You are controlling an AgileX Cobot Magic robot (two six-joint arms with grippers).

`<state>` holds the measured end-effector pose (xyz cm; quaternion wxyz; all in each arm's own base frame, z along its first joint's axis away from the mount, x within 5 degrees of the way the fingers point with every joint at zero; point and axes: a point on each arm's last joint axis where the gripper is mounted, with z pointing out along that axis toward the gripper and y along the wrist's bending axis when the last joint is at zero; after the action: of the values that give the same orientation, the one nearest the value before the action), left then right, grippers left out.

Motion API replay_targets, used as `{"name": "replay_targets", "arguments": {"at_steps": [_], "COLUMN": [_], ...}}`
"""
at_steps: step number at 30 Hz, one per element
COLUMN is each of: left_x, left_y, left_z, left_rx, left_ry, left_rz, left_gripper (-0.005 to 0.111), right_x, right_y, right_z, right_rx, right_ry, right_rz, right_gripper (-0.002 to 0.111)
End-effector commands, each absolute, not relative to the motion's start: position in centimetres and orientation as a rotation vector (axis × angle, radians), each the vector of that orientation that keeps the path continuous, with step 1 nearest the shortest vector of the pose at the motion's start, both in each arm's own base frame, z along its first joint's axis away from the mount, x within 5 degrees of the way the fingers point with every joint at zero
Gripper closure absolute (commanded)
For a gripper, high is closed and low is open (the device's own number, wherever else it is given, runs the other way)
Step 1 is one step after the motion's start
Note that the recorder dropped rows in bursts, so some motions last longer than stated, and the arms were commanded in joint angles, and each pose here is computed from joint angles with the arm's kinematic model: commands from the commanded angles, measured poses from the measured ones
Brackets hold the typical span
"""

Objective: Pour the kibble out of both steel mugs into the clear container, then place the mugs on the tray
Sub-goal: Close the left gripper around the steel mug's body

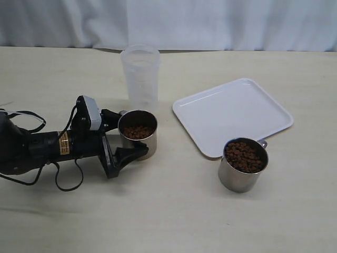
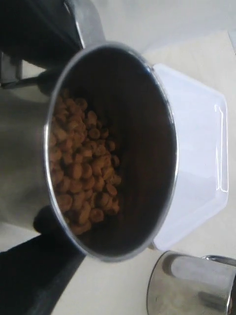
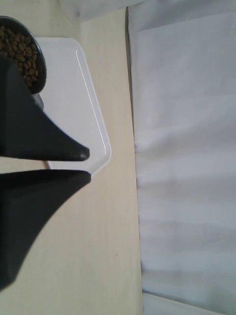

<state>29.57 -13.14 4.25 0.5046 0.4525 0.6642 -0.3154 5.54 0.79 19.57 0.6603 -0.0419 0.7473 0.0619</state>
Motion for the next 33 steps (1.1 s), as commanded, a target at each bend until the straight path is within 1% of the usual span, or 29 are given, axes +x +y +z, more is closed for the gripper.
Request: {"name": "replay_targets", "arguments": {"at_steps": [1, 9, 15, 17, 19, 22, 23, 26, 30, 33], "left_x": [30.2, 30.9, 30.7, 30.7, 30.7, 30.7, 30.7, 30.7, 30.6, 30.6], "left_y": [-13.4, -13.4, -13.4, -13.4, -13.4, -13.4, -13.5, -13.4, -13.5, -13.5], "left_z": [3.8, 4.0, 3.8, 3.8, 3.8, 3.8, 3.8, 3.8, 4.0, 5.1], "left_rx": [1.086, 1.025, 1.044, 1.046, 1.046, 1.046, 1.051, 1.052, 1.084, 1.098], "left_ry": [1.595, 1.605, 1.600, 1.599, 1.599, 1.599, 1.597, 1.597, 1.593, 1.598], "left_rz": [-0.779, -0.761, -0.778, -0.779, -0.779, -0.779, -0.781, -0.782, -0.783, -0.801], "left_gripper": [0.045, 0.045, 0.045, 0.047, 0.058, 0.080, 0.089, 0.107, 0.107, 0.107], "right_x": [5.5, 5.5, 5.5, 5.5, 5.5, 5.5, 5.5, 5.5, 5.5, 5.5], "right_y": [0.8, 0.8, 0.8, 0.8, 0.8, 0.8, 0.8, 0.8, 0.8, 0.8], "right_z": [19.4, 19.4, 19.4, 19.4, 19.4, 19.4, 19.4, 19.4, 19.4, 19.4], "right_rx": [-0.103, -0.103, -0.103, -0.103, -0.103, -0.103, -0.103, -0.103, -0.103, -0.103], "right_ry": [1.691, 1.691, 1.691, 1.691, 1.691, 1.691, 1.691, 1.691, 1.691, 1.691], "right_rz": [0.137, 0.137, 0.137, 0.137, 0.137, 0.137, 0.137, 0.137, 0.137, 0.137], "right_gripper": [0.103, 0.103, 0.103, 0.103, 0.103, 0.103, 0.103, 0.103, 0.103, 0.103]}}
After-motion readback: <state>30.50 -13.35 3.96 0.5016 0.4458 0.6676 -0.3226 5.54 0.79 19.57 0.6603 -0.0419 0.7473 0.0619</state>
